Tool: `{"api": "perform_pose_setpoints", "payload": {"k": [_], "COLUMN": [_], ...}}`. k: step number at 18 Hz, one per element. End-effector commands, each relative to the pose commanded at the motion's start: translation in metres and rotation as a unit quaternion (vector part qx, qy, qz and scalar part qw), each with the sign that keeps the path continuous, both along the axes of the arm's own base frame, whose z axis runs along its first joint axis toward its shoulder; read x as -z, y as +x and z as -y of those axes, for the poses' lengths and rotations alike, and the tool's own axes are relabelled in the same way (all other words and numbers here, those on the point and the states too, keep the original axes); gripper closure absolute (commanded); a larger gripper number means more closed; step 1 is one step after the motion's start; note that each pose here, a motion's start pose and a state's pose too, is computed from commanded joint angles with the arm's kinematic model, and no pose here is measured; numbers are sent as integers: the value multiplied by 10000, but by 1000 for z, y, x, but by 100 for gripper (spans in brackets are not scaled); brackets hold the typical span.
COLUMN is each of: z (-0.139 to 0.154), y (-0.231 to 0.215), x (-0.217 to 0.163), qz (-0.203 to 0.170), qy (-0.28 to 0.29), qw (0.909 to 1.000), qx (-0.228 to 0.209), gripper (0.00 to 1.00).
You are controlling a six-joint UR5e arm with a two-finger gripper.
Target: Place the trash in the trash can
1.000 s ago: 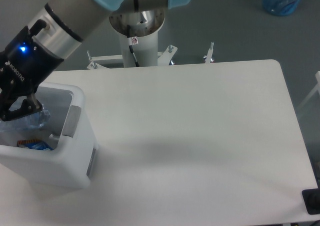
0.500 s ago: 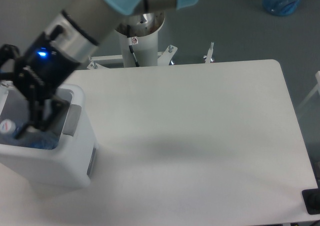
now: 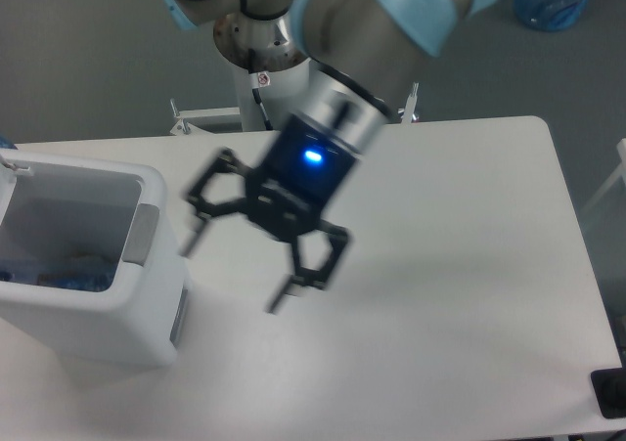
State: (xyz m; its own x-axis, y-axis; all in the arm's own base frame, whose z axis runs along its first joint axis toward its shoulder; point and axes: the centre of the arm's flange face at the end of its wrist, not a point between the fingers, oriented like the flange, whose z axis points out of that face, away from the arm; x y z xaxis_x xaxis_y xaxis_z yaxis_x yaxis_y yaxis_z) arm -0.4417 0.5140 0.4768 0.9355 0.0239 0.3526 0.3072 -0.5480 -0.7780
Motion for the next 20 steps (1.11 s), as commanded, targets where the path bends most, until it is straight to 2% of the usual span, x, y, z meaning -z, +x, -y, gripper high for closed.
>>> {"api": "perform_pose_setpoints", "payload": {"k": [4, 7, 13, 15, 17, 20], "z": [28, 37, 41, 41, 44, 55], "y": [-25, -36, -56, -59, -60, -61], "x": [37, 50, 85, 92, 98, 112], "qz": [-639, -1028, -1367, -1685, -1967, -2390], "qy": [-636, -1307, -2073, -2209, -2457, -3030], "qw": [9958, 9852, 9674, 9604, 9491, 9175], "qx": [-160, -426, -489, -227, 105, 959], "gripper": [0, 0, 0, 0, 0, 0]}}
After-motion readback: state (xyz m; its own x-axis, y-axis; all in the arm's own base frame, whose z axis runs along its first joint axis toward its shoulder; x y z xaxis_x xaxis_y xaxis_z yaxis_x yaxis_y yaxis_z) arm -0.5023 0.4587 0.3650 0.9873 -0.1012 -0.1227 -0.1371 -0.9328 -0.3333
